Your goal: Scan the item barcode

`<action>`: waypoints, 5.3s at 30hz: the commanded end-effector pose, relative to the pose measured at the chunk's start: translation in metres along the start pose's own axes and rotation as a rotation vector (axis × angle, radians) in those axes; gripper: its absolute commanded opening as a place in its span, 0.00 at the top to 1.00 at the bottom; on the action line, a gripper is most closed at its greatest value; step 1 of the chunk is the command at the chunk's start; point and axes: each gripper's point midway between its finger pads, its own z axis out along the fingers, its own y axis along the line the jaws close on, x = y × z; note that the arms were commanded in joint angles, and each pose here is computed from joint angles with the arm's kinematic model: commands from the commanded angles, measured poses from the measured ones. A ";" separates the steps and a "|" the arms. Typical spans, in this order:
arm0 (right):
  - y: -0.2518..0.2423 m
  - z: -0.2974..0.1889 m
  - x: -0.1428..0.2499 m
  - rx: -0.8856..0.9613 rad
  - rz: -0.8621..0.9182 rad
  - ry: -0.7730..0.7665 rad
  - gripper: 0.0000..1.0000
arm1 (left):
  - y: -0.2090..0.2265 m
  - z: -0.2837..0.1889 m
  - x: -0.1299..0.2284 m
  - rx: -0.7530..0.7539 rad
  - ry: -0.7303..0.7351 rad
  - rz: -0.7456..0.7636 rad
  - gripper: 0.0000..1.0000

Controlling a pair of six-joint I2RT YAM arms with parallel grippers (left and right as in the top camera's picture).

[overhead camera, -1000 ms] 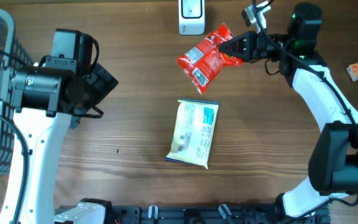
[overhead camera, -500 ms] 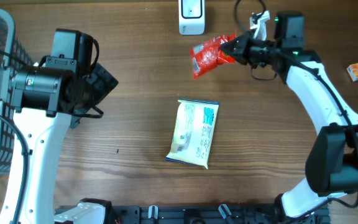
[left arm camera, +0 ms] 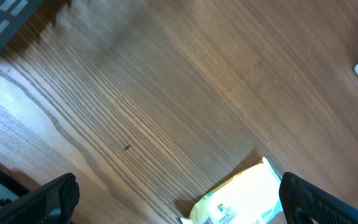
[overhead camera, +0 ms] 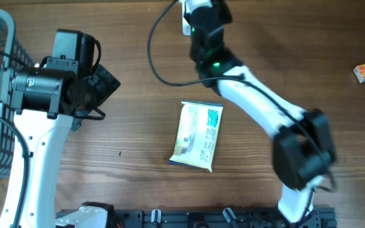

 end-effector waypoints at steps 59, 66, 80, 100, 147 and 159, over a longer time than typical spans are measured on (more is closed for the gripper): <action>-0.295 -0.012 0.428 0.932 -0.254 1.086 0.10 | 0.000 0.000 -0.002 0.001 0.000 -0.003 0.00; -0.196 0.018 0.359 0.774 -0.261 0.908 0.02 | 0.000 0.000 -0.002 0.001 0.000 -0.003 0.00; -0.067 -0.026 0.264 -0.167 0.473 0.916 0.00 | 0.000 0.000 -0.002 0.001 0.000 -0.003 0.00; 0.073 -0.235 0.233 -1.087 0.977 1.319 0.30 | 0.000 0.000 -0.002 0.001 0.000 -0.003 0.00; 0.125 -0.353 0.243 -1.084 0.603 1.561 0.96 | 0.000 0.000 -0.002 0.001 0.000 -0.003 0.00; 0.076 -0.364 0.279 -0.870 0.360 1.697 0.96 | 0.000 0.000 -0.002 0.001 0.000 -0.003 0.00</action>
